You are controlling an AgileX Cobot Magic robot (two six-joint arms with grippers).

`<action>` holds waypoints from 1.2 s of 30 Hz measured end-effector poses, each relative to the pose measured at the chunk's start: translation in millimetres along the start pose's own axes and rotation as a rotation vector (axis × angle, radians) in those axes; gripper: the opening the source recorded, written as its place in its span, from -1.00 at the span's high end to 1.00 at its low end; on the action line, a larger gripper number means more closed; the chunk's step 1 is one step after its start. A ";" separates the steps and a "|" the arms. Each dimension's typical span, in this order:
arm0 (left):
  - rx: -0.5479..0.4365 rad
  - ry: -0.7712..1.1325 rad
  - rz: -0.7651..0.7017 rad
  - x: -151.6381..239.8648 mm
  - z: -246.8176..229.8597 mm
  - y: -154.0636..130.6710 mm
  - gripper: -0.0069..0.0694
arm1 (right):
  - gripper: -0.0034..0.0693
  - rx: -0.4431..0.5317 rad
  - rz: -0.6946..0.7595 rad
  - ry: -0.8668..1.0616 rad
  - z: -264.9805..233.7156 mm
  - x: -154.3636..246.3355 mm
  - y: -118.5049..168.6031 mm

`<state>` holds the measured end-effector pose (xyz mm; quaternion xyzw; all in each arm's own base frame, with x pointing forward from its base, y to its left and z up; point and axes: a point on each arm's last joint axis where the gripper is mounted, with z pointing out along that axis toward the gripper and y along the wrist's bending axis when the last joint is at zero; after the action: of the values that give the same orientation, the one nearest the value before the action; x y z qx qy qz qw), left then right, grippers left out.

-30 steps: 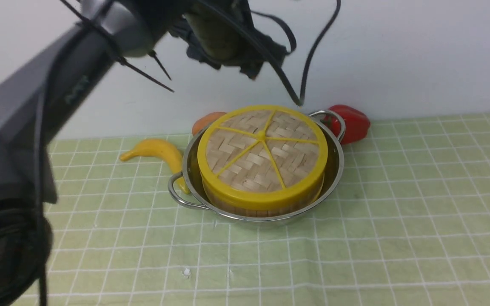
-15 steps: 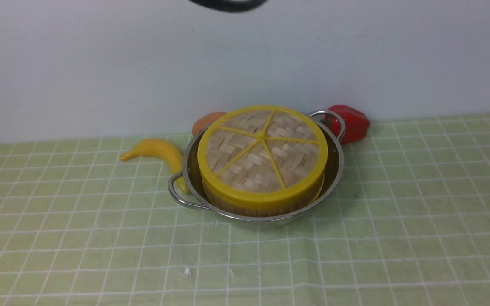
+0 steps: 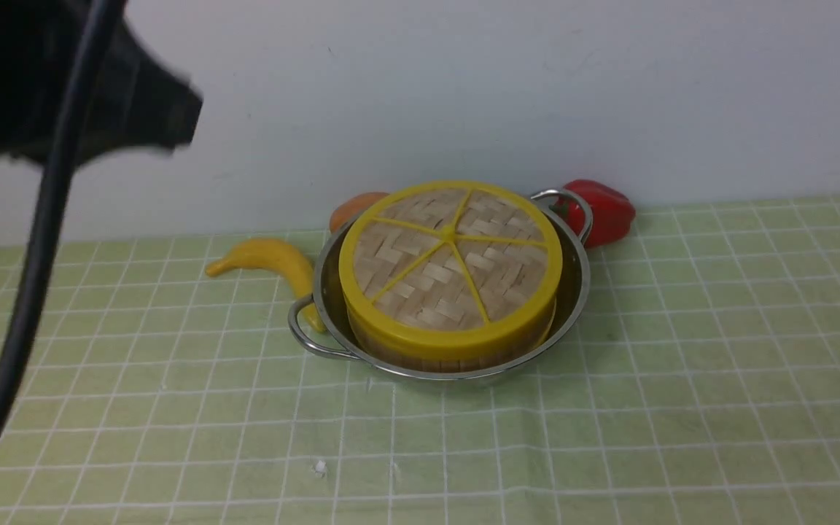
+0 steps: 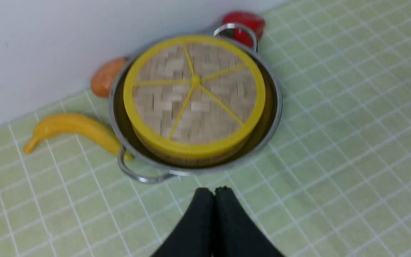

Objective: Place the steamer in the pot on the green tablecloth, and put the lid on the steamer.

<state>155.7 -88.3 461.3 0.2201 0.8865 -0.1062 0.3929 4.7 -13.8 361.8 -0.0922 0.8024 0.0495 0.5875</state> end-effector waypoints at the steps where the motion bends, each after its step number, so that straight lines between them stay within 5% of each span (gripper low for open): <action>1: 0.010 0.008 -0.005 15.9 1.1 -0.5 0.88 | 0.92 -0.019 0.013 0.003 0.0 0.3 1.8; 11: 0.142 -0.224 -0.093 110.0 -26.4 -7.6 0.88 | 0.88 -0.153 0.117 0.023 -0.9 1.4 14.0; 25: 0.119 -0.324 -0.047 123.2 -38.8 -5.1 0.87 | 0.80 -0.316 0.229 0.046 -4.4 1.0 28.5; 29: -0.011 -0.372 -0.030 126.2 -26.8 5.2 0.85 | 0.78 -0.347 0.249 0.051 -5.3 0.7 31.2; 36: -0.387 -0.430 -0.147 179.4 18.3 38.3 0.83 | 0.73 -0.375 0.268 0.055 -6.2 0.4 33.6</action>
<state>79.1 -6.2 315.1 0.0487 0.8004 -0.0074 0.5975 -8.2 17.9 362.3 -0.0938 0.7998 0.2730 0.5263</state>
